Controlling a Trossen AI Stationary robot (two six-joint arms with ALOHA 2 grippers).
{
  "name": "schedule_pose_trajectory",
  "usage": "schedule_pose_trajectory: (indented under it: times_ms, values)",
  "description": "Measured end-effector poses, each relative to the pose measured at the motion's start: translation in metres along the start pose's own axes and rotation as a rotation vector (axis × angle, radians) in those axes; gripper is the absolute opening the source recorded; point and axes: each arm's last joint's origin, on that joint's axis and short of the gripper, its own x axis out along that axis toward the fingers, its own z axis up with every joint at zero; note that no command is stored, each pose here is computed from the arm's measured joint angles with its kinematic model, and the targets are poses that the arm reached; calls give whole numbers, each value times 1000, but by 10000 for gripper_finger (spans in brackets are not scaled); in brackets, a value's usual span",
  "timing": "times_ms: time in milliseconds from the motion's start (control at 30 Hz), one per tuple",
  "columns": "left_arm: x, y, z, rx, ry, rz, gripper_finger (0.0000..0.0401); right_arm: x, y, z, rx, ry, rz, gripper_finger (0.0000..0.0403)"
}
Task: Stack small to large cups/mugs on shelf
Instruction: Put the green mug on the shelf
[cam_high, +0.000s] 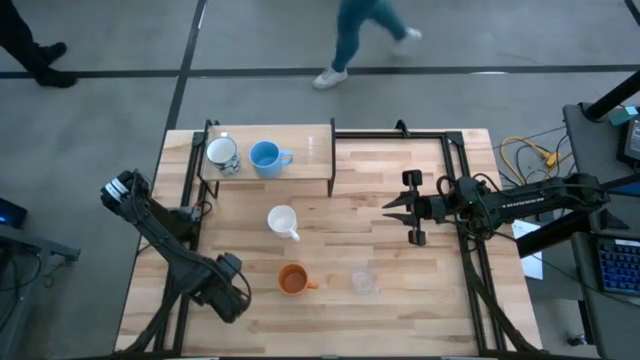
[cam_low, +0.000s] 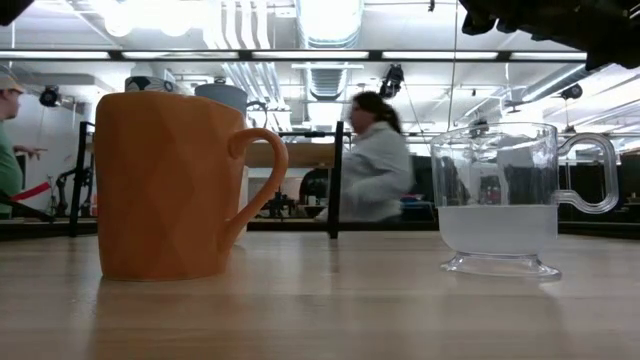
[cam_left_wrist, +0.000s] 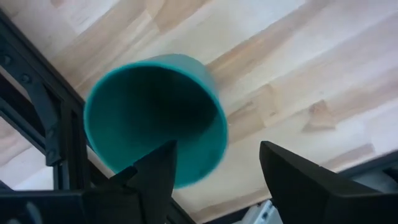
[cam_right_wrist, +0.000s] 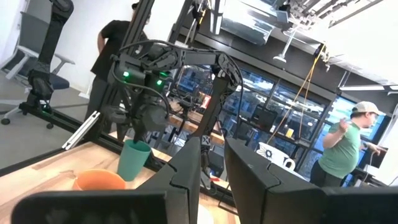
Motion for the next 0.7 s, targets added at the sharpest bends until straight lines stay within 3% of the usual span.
schedule_pose_trajectory:
  times_ms: [433, 700]
  values:
    - [8, 4, 2, 17, -7, 33, 214, 0, 0, 0, 0, 1, 0, 68]
    - [8, 4, 2, 18, -7, 33, 163, 0, 0, 0, 0, 1, 0, 68]
